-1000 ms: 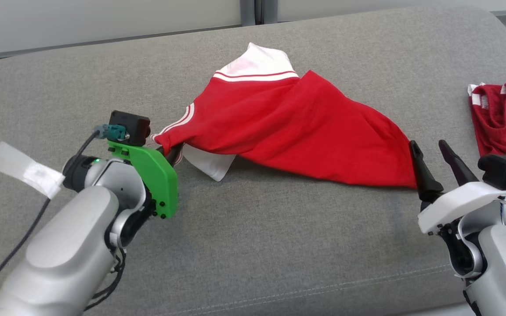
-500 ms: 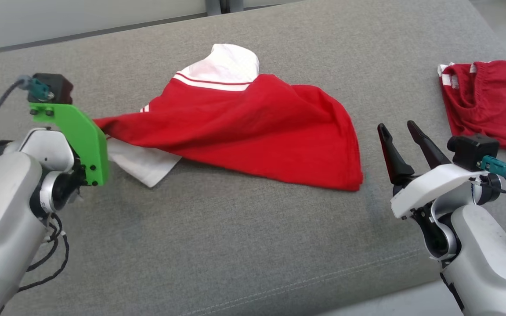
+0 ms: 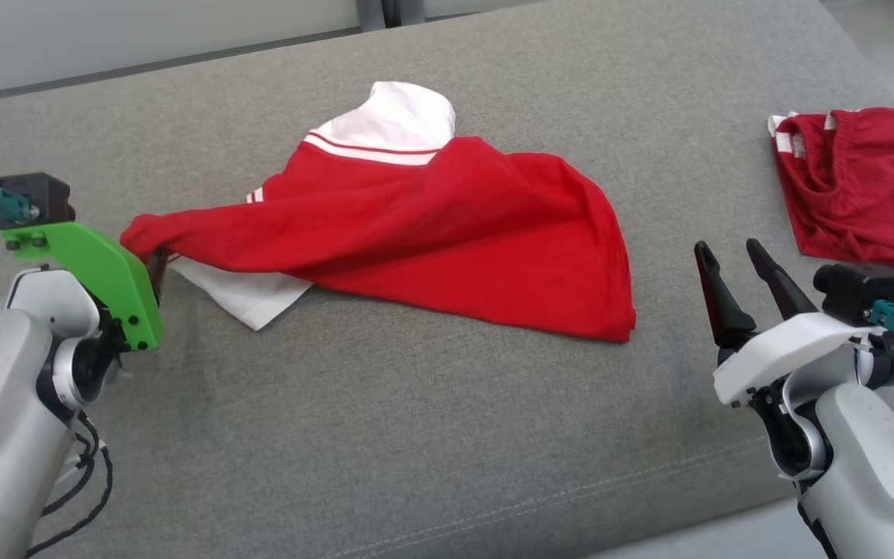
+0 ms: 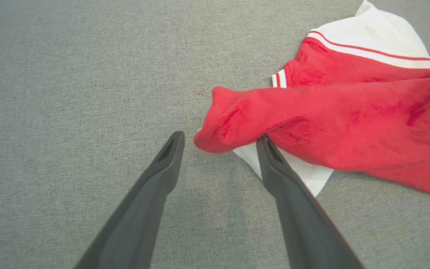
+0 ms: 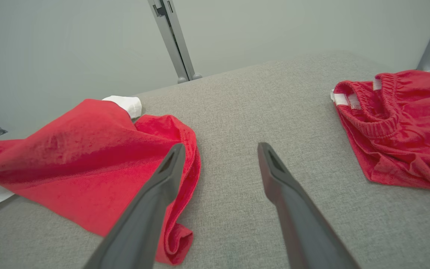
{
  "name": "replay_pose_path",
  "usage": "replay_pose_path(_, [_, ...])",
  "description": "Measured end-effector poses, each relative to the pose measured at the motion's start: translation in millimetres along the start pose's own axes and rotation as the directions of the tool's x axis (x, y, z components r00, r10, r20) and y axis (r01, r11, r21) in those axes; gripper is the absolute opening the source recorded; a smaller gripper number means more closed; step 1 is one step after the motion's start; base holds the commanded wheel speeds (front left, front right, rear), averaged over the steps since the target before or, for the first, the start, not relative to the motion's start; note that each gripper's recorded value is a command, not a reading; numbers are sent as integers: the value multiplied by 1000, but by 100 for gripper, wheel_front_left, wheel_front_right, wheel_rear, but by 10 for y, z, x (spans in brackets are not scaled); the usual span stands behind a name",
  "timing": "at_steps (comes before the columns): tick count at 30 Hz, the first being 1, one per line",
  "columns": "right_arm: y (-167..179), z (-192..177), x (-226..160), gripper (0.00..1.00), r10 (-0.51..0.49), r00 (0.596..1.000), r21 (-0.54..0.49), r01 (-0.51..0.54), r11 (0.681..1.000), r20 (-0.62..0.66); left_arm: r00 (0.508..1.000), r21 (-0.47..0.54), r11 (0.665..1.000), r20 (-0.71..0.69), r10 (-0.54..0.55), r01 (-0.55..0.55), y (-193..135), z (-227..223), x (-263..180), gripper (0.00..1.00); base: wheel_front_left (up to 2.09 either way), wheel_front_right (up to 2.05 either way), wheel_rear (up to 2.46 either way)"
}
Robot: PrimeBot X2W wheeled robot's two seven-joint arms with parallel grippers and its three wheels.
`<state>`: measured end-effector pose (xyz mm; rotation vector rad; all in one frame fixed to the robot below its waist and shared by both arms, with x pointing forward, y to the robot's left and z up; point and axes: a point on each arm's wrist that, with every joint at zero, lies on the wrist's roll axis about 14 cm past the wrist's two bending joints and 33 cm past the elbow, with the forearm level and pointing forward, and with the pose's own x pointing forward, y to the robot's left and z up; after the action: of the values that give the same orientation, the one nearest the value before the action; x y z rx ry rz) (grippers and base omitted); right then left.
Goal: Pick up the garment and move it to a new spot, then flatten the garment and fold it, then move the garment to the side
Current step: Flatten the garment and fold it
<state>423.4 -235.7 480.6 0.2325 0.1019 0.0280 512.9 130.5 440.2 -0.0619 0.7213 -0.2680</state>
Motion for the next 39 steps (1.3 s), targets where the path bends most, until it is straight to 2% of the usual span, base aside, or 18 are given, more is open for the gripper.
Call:
replay_pose_path(5, [147,26,-1,100,36,999,14,-36,999,15,999,-57,998,47,11,-8,42,-110,-223,100,0,0,0])
replay_pose_path(9, [288,123,23,100,72,996,21,-73,997,45,994,-87,992,44,98,-93,205,-326,-387,100,0,0,0])
replay_pose_path(12, [370,160,22,100,93,994,22,-94,995,55,993,-121,986,21,118,-115,200,-543,-458,100,0,0,0])
replay_pose_path(16, [394,267,32,100,101,991,18,-103,995,88,996,-164,982,-24,86,-89,13,-838,-446,100,0,0,0])
replay_pose_path(21, [327,317,0,100,83,991,16,-85,996,103,996,-207,978,-88,-4,-14,-363,-1135,-327,100,0,0,0])
replay_pose_path(32, [-15,426,-86,100,-11,993,-6,12,1000,117,1000,-265,964,13,-13,16,-590,-919,165,100,0,0,0])
replay_pose_path(39, [-168,407,-159,100,-60,992,-8,61,998,109,999,-287,958,35,9,1,-574,-844,386,100,0,0,0])
